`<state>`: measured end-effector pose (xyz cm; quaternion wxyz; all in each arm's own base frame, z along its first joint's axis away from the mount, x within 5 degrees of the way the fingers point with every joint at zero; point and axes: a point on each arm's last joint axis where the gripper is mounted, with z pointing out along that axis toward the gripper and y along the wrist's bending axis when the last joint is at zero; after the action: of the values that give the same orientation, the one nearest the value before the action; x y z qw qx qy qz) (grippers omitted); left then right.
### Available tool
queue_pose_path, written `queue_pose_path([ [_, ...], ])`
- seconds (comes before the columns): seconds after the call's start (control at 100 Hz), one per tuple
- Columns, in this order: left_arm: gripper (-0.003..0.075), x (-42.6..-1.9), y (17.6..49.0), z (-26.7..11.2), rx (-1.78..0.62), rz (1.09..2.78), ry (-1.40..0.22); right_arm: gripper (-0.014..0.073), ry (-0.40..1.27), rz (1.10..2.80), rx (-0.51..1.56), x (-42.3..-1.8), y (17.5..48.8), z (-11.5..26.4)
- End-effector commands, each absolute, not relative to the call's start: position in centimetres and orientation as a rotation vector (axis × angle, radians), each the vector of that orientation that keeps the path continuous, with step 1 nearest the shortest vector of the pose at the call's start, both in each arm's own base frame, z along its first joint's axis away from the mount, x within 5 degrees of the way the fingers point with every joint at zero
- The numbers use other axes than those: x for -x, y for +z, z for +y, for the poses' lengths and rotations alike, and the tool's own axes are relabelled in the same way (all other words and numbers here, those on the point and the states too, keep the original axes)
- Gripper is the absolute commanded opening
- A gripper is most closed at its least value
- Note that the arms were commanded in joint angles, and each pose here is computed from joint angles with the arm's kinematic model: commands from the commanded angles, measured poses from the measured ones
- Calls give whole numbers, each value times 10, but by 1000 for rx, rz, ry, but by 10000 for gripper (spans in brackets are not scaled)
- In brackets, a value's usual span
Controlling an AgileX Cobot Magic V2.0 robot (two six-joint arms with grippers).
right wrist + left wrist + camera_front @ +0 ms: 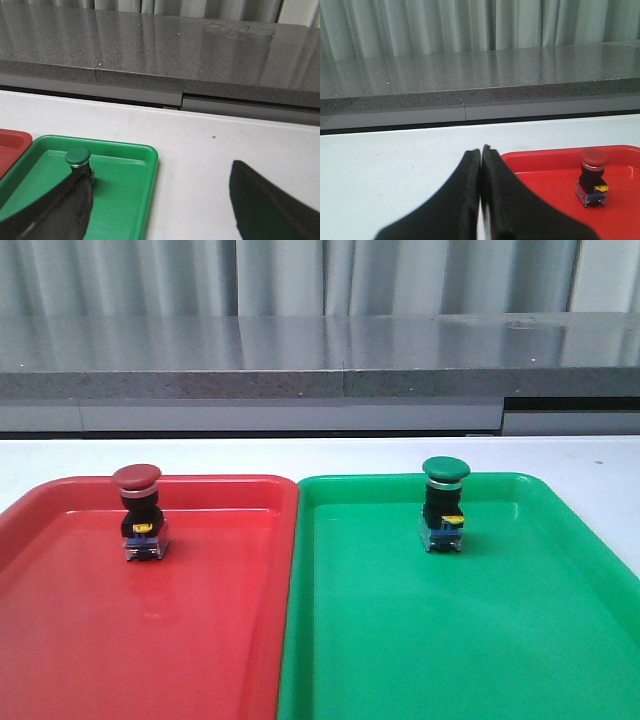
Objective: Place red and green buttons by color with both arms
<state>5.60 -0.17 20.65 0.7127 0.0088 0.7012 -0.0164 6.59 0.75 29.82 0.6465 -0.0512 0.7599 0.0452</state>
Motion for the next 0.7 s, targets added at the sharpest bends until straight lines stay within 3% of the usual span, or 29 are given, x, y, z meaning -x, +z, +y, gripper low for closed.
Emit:
queue_pose_path([
  [0.0, -19, -54, 207, -2, -17, 1465, -50, 450, 94, 1638, 125, -66, 312, 8],
  [0.15, -19, -54, 207, -2, -17, 1465, -50, 136, 94, 1638, 125, -66, 312, 8],
  [0.28, -19, -54, 207, -2, -17, 1465, -50, -75, 94, 1637, 125, -66, 312, 8],
  [0.69, -19, -54, 207, -2, -17, 1465, -50, -66, 94, 1637, 125, -66, 312, 8],
])
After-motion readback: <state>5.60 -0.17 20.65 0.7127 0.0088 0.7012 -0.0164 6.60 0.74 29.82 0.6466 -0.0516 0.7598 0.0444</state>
